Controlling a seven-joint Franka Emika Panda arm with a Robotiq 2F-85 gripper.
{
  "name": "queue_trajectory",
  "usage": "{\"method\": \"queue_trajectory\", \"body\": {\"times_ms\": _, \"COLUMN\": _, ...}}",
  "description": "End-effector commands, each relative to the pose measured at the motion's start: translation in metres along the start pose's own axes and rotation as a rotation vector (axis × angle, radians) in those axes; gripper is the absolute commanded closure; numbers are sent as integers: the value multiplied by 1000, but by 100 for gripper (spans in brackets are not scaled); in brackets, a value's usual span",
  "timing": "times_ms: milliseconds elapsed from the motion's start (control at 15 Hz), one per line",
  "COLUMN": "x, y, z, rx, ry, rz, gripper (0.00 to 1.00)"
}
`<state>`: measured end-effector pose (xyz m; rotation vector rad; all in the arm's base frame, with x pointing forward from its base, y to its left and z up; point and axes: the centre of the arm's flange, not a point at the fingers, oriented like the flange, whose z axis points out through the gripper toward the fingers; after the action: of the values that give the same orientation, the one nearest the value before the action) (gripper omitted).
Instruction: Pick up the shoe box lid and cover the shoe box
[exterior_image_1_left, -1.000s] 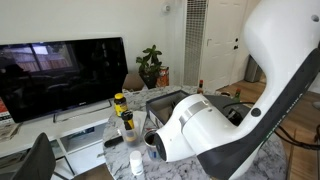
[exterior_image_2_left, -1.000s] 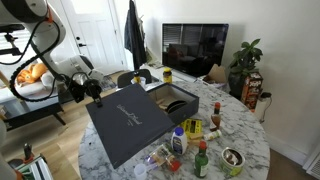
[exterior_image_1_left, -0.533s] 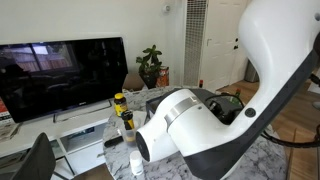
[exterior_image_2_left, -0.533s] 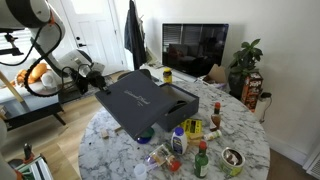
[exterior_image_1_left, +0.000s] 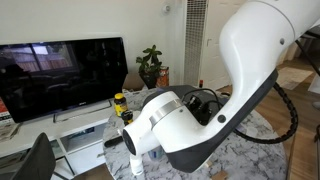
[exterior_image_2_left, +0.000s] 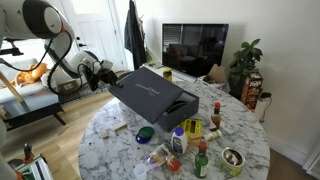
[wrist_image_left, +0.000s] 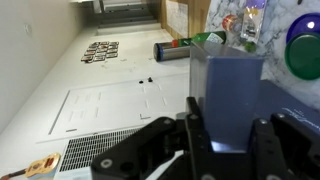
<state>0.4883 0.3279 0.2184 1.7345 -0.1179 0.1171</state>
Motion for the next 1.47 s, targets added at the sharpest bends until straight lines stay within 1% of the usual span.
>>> {"method": "queue_trajectory", "body": {"times_ms": 0, "x": 29, "y": -17, "z": -5, "rx": -53, "ry": 20, "rz": -32, "gripper": 99}}
{"method": "queue_trajectory", "body": {"times_ms": 200, "x": 47, "y": -24, "z": -3, "rx": -36, "ry": 39, "rz": -22, "gripper": 99}}
{"method": "queue_trajectory", "body": {"times_ms": 600, "x": 71, "y": -28, "z": 3, "rx": -3, "ry": 24, "rz": -1, "gripper": 99}}
{"method": "queue_trajectory", "body": {"times_ms": 800, "x": 79, "y": -33, "z": 8, "rx": 7, "ry": 18, "rz": 2, "gripper": 99}}
{"method": "queue_trajectory", "body": {"times_ms": 1400, "x": 101, "y": -44, "z": 6, "rx": 34, "ry": 48, "rz": 15, "gripper": 99}}
